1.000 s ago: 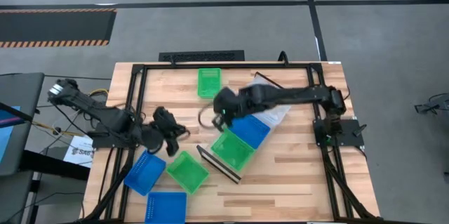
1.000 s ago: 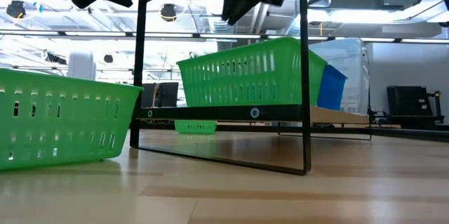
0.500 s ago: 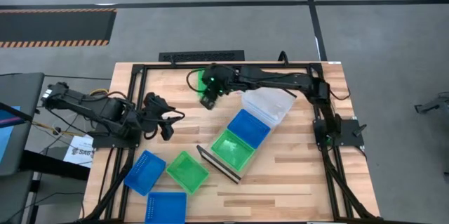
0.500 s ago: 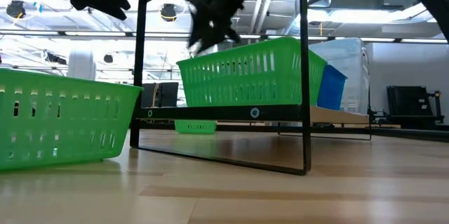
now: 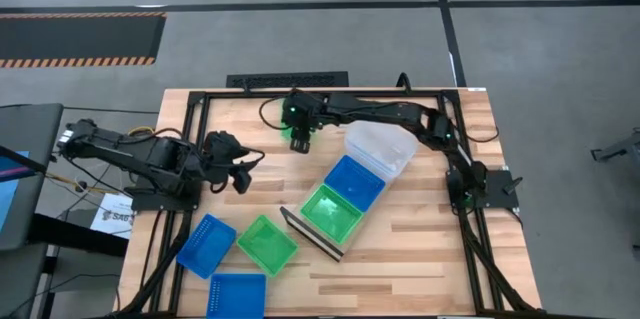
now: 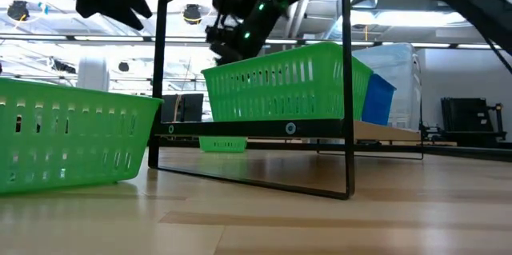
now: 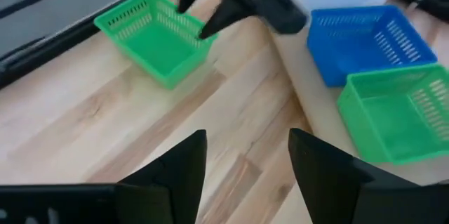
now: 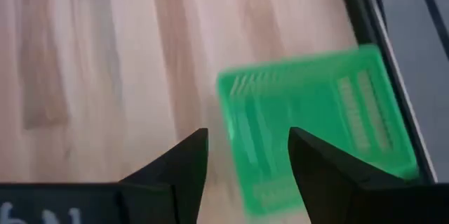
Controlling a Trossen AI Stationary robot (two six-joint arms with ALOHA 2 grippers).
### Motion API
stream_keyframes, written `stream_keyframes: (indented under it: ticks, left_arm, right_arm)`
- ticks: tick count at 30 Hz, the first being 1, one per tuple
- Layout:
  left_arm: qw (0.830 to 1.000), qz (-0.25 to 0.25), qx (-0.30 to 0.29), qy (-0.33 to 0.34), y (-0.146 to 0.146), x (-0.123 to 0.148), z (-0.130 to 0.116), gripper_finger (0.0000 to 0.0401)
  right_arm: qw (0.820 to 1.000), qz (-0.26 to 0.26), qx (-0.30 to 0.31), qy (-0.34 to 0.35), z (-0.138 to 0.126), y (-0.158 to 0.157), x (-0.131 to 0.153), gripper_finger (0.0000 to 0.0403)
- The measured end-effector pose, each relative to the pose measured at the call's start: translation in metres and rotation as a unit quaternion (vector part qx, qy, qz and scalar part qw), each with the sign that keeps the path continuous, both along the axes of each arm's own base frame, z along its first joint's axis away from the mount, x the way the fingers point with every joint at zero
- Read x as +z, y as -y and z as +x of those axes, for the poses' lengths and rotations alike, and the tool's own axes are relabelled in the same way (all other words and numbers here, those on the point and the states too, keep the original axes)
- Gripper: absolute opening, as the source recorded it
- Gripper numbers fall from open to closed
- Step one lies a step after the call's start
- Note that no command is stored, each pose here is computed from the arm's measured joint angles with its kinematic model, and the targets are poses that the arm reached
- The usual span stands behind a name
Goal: Stack baskets on shelf by color
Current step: Stack the top green bin on the other green bin on the shelf
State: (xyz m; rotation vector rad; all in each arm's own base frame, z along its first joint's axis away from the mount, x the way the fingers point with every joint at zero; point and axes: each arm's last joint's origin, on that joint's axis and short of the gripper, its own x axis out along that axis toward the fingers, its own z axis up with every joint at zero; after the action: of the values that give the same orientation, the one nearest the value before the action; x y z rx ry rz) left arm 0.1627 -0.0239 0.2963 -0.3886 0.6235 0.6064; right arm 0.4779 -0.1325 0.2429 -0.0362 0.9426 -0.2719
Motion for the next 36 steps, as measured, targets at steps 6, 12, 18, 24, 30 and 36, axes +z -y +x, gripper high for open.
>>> stream_keyframes:
  ticks: [6,12,18,24,30,36]
  left_arm:
    - [1.000,-0.005,0.021,-0.009,-0.001,-0.005,0.004,0.0190]
    - [0.999,-0.006,0.032,-0.010,-0.002,-0.006,0.007,0.0190]
    - [0.999,0.006,0.043,-0.005,-0.002,-0.006,0.006,0.0190]
    - [0.999,0.005,0.046,-0.004,-0.002,-0.006,0.006,0.0190]
    - [0.999,0.004,0.045,-0.004,-0.002,-0.006,0.006,0.0190]
    - [0.999,0.003,0.045,-0.004,-0.002,-0.006,0.006,0.0190]
  right_arm:
    - [0.999,0.000,0.025,-0.026,0.007,0.008,-0.022,0.0230]
    - [0.998,0.007,0.061,-0.029,0.008,0.006,-0.025,0.0230]
    - [0.995,-0.008,0.085,-0.043,0.006,0.007,-0.025,0.0228]
    - [0.995,-0.019,0.088,-0.038,0.006,0.013,-0.025,0.0227]
    - [0.993,-0.014,0.093,-0.066,0.007,0.016,-0.045,0.0227]
    - [0.991,-0.042,0.094,-0.089,0.010,0.013,-0.053,0.0223]
